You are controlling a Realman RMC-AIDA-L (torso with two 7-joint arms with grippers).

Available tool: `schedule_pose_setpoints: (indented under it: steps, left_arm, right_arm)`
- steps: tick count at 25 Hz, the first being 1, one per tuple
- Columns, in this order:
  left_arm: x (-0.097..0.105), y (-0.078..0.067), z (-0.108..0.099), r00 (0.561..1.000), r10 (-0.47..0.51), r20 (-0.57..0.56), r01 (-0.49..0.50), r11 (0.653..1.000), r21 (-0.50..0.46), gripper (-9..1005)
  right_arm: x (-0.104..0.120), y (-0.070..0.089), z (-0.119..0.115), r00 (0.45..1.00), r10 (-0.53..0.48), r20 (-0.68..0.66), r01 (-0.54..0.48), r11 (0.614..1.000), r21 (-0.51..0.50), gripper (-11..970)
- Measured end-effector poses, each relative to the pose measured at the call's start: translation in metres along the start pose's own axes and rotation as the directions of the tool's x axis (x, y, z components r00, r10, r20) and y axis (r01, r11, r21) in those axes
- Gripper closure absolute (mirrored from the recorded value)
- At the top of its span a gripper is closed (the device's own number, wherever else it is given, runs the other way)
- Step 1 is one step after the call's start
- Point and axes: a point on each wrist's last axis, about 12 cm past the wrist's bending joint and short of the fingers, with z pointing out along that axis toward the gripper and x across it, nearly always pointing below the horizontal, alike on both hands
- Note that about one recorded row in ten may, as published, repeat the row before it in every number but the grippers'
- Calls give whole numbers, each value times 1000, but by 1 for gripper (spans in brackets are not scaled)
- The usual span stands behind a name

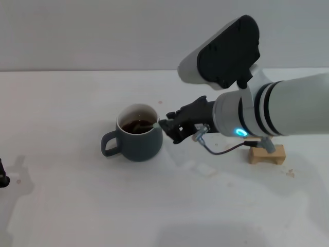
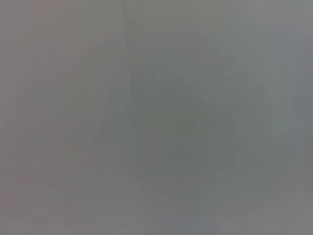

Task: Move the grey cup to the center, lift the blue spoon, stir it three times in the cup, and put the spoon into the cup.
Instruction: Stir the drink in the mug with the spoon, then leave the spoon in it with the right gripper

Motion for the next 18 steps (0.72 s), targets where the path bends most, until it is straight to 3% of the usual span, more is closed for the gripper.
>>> schedule_pose_setpoints:
  steps: [7, 18]
  left_arm:
    - [0, -2, -1, 1000, -1, 0, 1, 1000, 9, 998]
    - [0, -2, -2, 1000, -1, 2, 1, 1000, 7, 998]
  right_arm:
    - [-2, 13, 1, 999, -35, 2, 35, 999, -30, 709]
    - [-8, 12, 10, 999, -49, 10, 49, 999, -24, 703]
